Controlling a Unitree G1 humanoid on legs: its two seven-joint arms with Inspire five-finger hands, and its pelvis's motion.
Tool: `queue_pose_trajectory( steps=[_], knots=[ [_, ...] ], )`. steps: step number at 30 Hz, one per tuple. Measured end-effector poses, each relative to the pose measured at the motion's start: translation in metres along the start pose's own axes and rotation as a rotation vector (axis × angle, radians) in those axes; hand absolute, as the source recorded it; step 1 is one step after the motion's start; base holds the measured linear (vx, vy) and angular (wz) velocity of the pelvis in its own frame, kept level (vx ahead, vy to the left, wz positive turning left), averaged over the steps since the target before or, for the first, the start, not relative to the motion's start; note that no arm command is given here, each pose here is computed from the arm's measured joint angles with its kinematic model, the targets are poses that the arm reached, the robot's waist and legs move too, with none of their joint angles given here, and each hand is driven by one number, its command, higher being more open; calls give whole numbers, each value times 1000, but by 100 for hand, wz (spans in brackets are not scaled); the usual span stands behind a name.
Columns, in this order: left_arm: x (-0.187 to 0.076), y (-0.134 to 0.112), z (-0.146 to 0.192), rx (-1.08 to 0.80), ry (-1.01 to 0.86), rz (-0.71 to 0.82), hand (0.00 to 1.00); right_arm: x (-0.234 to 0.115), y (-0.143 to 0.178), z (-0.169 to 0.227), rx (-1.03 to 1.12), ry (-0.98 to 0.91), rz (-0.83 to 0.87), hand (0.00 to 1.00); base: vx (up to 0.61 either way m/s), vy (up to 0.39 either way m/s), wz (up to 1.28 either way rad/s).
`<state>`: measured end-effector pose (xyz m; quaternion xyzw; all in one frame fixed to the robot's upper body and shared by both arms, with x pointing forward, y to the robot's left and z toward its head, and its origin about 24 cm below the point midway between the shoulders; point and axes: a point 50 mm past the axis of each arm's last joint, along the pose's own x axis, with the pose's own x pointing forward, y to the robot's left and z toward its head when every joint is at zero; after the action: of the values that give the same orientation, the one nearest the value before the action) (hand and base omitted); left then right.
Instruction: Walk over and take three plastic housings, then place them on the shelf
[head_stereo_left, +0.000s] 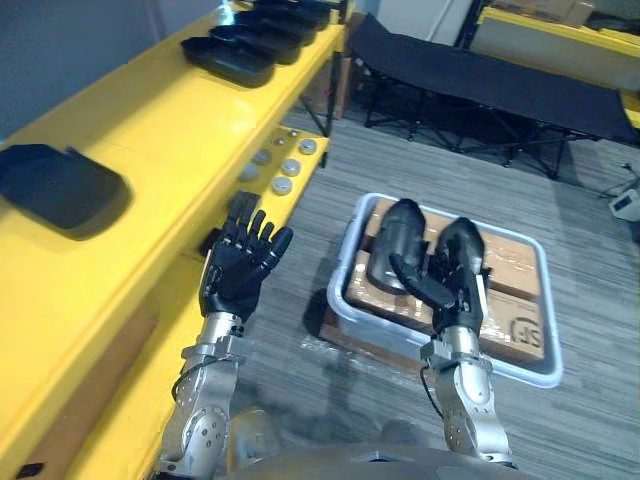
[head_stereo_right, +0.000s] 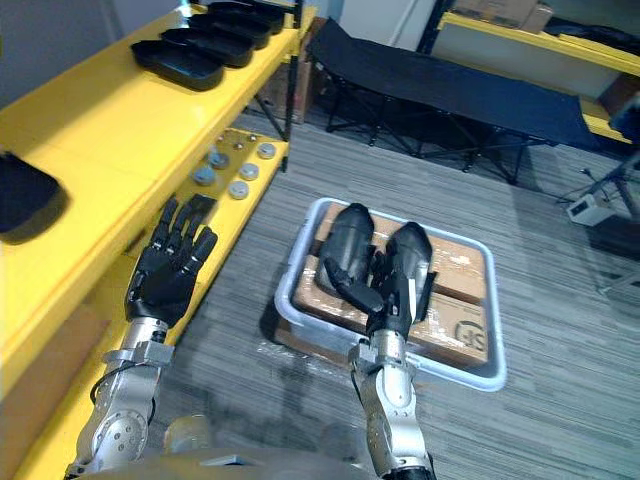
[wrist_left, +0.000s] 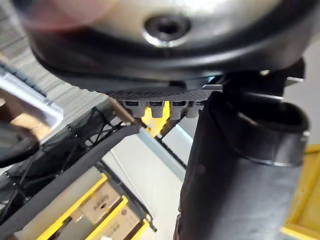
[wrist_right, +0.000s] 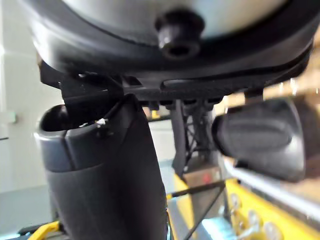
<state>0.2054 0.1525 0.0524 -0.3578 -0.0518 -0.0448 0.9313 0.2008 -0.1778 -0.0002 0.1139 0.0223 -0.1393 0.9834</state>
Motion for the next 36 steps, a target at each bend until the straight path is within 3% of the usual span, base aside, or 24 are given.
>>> queue_pose_trajectory(
  steps=[4,7,15,21,28,36],
  knots=[
    [-3,-22,-32,-104,115,-55,100,-10,-51,2,-108,50,-131,100,25,-359,11],
    [-4,-32,-38,-124,133,-97,100,-14,-72,20,-156,-8,-176,100,-8,-163,-32],
    [-4,-26,-34,-93,133,-94,100,-6,-61,16,-191,-6,-150,100,-67,129,-59],
    [5,-13,-16,6,117,-100,100,28,-71,11,-184,17,-268,100,-171,161,-5],
    [26,-27,-5,51,81,-197,100,99,-63,77,-174,-182,-335,100,-140,0,19],
    [45,-40,2,107,47,-279,100,140,-73,122,-196,-208,-437,100,-14,-17,10]
  ],
)
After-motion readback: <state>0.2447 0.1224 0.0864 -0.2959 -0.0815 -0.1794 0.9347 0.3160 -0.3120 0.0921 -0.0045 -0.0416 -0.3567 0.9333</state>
